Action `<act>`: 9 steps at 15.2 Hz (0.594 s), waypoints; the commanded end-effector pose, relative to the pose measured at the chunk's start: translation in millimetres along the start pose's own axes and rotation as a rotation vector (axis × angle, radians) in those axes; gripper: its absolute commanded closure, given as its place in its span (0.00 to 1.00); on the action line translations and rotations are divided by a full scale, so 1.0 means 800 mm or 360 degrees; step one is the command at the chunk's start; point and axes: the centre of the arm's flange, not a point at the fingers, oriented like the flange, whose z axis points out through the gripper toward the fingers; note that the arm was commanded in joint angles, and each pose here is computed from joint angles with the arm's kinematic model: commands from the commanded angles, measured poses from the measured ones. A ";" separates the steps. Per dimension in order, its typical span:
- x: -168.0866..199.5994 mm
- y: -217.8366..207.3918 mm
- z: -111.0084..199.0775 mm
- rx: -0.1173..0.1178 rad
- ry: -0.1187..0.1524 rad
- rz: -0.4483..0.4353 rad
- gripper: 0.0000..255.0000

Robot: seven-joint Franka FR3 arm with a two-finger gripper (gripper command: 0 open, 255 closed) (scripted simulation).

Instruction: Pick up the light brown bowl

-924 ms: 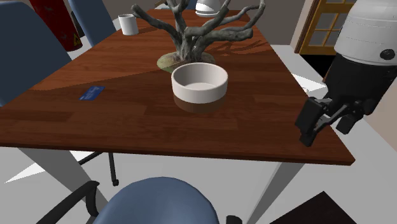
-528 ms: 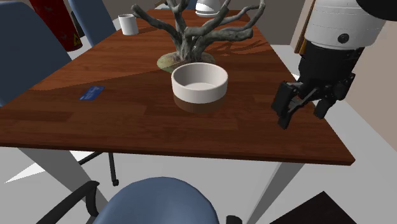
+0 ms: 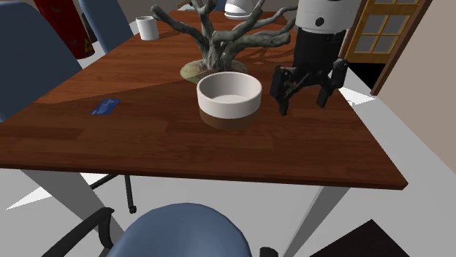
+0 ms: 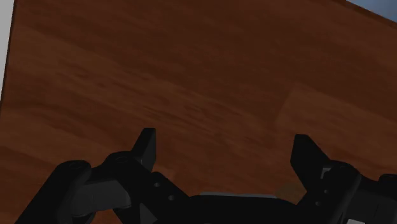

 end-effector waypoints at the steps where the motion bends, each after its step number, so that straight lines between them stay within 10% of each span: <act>1: 0.031 -0.012 -0.010 0.0003 0.0010 0.0013 0.00; 9: 0.150 -0.049 -0.033 0.0009 0.0053 0.0064 0.00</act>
